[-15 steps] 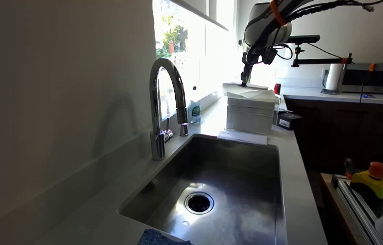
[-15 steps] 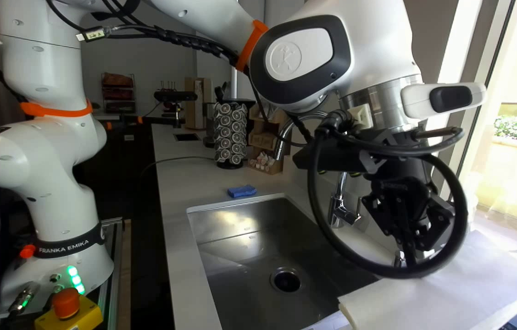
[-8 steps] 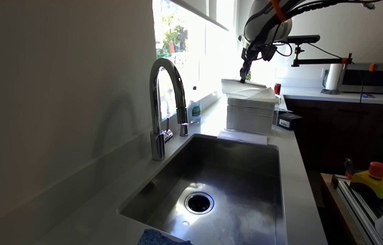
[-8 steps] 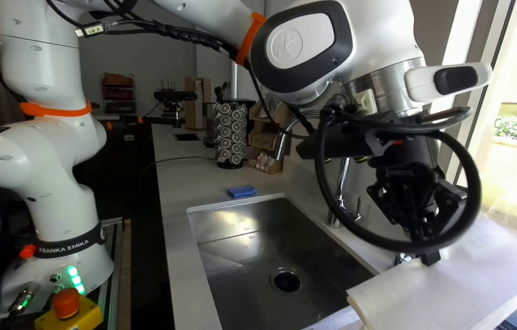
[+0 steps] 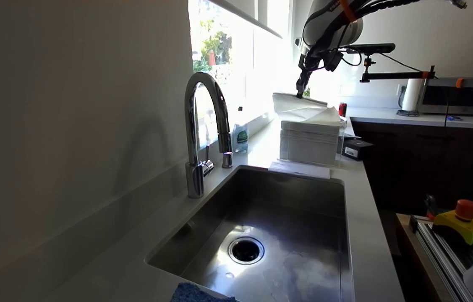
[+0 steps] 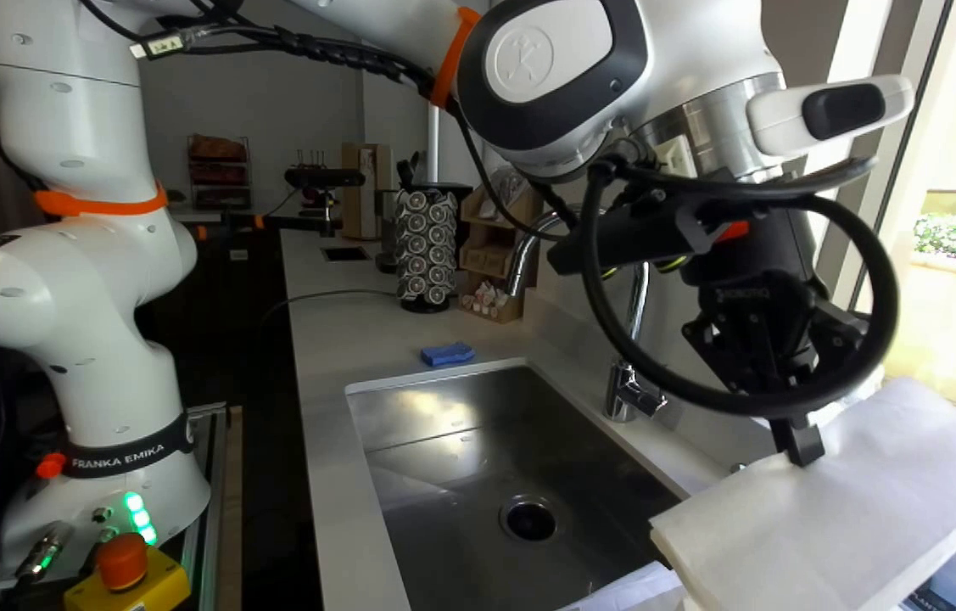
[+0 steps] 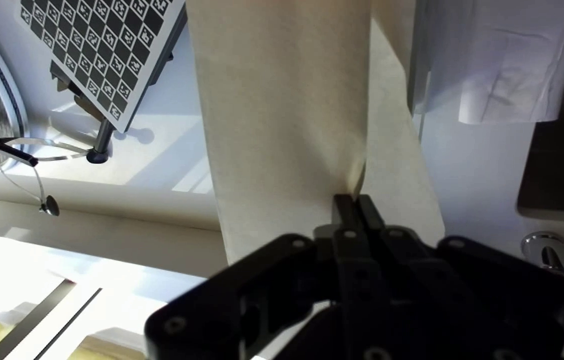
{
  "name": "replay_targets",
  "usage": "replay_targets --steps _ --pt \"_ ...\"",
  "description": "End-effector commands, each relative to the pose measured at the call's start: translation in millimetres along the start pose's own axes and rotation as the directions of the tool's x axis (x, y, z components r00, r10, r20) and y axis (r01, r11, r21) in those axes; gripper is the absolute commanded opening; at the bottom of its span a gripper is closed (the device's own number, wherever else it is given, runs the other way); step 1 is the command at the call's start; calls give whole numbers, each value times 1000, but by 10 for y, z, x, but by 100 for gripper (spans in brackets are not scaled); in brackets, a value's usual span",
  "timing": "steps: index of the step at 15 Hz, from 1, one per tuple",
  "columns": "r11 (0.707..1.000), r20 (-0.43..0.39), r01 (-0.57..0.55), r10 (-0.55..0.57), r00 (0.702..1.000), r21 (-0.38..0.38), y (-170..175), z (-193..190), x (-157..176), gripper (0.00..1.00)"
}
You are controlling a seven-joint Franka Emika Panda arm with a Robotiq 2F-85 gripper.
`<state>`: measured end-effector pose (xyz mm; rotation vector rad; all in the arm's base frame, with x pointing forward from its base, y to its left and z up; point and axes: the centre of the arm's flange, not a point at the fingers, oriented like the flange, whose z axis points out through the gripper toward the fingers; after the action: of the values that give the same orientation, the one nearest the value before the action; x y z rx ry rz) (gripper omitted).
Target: Pick a paper towel and put it on the side of the sink
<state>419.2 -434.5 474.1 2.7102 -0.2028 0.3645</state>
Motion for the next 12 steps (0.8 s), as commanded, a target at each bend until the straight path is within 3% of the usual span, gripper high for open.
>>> replay_targets --steps 1,12 --pt "1000 -9 -9 9 1000 1 27 -159 -7 1" --pt "998 -43 -60 60 997 2 27 -400 78 1"
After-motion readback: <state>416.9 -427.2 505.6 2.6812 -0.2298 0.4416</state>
